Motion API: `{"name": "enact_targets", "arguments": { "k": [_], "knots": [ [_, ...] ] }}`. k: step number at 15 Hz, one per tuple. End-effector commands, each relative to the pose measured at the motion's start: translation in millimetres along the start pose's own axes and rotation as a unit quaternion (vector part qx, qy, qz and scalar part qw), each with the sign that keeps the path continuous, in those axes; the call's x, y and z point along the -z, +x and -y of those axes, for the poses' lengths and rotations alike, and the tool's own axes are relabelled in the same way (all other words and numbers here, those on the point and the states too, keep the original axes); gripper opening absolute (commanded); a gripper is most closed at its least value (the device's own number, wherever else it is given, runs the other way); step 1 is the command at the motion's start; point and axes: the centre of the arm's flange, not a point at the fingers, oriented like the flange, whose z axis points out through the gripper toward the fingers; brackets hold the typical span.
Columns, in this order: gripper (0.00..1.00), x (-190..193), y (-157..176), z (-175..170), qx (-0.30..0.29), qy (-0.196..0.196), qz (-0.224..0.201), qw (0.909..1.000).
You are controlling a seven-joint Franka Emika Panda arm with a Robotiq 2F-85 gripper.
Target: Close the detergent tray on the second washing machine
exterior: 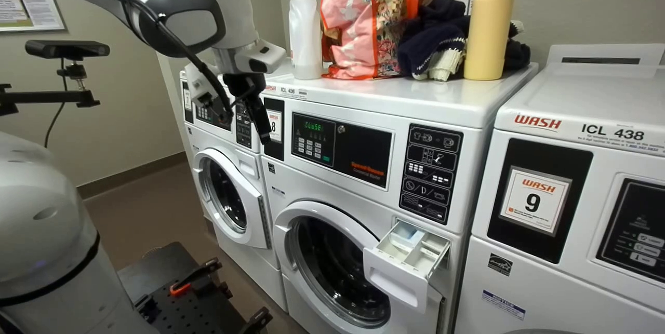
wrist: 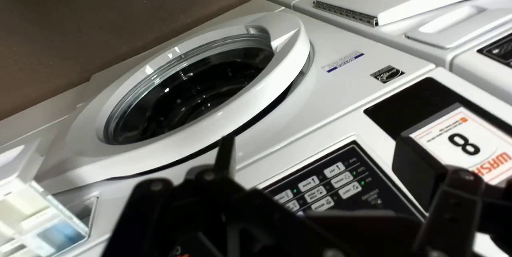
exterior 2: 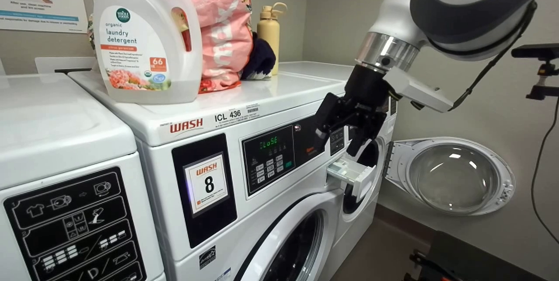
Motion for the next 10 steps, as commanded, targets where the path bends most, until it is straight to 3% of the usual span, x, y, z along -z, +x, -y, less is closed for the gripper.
{"name": "enact_targets", "arguments": {
  "k": [1,5,10],
  "knots": [
    [1.00,0,2,-26,-0.078,-0.001,-0.041,0.9961],
    [1.00,5,12,-52,-0.167,-0.020,-0.094,0.9813],
    [1.00,9,19,-82,-0.259,-0.070,-0.131,0.9545]
  ]
}}
